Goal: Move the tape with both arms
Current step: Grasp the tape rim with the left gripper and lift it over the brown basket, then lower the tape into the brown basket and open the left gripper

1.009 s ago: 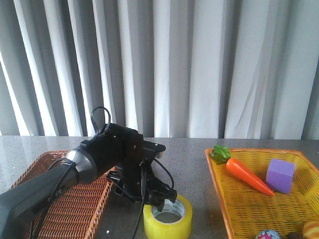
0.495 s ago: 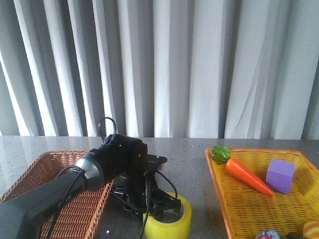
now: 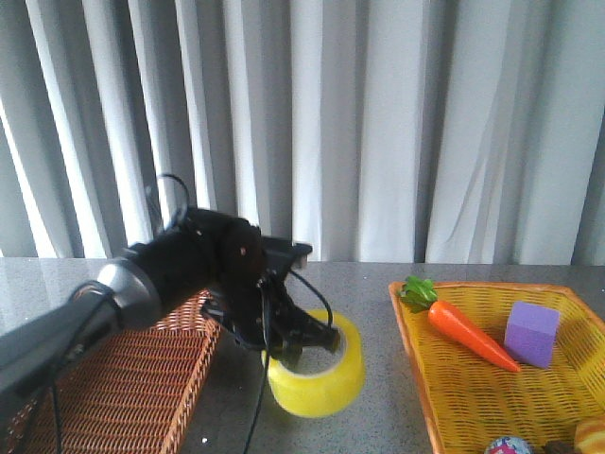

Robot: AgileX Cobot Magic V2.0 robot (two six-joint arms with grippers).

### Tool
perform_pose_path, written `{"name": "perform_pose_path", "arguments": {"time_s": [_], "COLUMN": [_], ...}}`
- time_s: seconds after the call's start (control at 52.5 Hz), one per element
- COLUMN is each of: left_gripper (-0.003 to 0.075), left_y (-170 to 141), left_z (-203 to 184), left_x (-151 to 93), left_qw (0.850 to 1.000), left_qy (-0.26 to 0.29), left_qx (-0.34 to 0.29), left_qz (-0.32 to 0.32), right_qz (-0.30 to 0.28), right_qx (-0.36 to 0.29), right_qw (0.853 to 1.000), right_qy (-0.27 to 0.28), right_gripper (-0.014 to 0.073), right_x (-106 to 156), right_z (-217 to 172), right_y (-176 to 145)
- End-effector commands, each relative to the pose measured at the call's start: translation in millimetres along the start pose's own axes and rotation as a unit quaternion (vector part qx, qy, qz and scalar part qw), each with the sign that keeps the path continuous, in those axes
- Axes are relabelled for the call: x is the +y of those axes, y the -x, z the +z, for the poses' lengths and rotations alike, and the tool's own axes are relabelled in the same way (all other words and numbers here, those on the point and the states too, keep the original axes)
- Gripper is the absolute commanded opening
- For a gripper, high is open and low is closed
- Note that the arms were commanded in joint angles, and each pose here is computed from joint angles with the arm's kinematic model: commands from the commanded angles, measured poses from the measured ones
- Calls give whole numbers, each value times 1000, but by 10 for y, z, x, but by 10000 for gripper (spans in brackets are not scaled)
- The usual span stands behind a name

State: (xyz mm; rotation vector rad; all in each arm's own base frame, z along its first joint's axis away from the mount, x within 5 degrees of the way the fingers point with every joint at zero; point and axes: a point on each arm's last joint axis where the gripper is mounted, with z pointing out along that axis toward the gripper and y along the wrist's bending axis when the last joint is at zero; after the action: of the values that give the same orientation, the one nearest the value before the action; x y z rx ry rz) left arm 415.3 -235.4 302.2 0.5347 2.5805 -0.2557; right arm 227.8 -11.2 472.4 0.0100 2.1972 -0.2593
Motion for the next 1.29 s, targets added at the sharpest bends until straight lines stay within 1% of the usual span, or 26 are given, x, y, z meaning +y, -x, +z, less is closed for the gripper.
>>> {"name": "perform_pose_path", "arguments": {"time_s": [0.0,0.095,0.247,0.305,0.438,0.533,0.628,0.723,0.781,0.838,0.914,1.047,1.123,1.276], "left_gripper": [-5,-4,0,1,3,3,3,3,3,3,3,3,3,3], "left_y": [178,135,-3,-67,-216,-359,-497,-583,-596,-579,-536,-469,-463,-512], "left_z": [-1032,-1556,-2205,-2419,-2749,-2824,-2746,-2598,-2473,-2317,-2078,-1575,-1301,-887], "left_x": [-15,47,194,282,504,718,939,1096,1146,1170,1206,1323,1419,1681], "left_qw": [990,980,961,953,945,942,943,941,943,946,953,967,972,970], "left_qy": [8,44,128,155,171,194,218,229,226,215,205,193,179,172], "left_qx": [-143,-192,-242,-256,-279,-273,-252,-244,-240,-238,-218,-155,-124,-77], "left_qz": [16,31,49,46,14,-8,-28,-40,-41,-41,-43,-56,-84,-153], "right_qz": [-3,-3,-3,-3,-3,-3,-3,-3,-3,-3,-3,-3,-3,-3], "right_qx": [-49,-49,-49,-49,-49,-48,-48,-48,-48,-48,-48,-48,-48,-48], "right_qw": [999,999,999,999,999,999,999,999,999,999,999,999,999,999], "right_qy": [-12,-12,-12,-12,-12,-12,-12,-12,-12,-12,-12,-12,-12,-12], "right_gripper": [-8,-8,-8,-8,-8,-8,-8,-8,-8,-8,-8,-8,-8,-8], "right_x": [-65,-65,-65,-65,-65,-65,-65,-65,-65,-65,-65,-65,-65,-65], "right_z": [-144,-144,-144,-144,-144,-144,-144,-144,-144,-144,-144,-144,-144,-144], "right_y": [81,81,81,81,81,80,80,80,80,80,80,80,80,80]}}
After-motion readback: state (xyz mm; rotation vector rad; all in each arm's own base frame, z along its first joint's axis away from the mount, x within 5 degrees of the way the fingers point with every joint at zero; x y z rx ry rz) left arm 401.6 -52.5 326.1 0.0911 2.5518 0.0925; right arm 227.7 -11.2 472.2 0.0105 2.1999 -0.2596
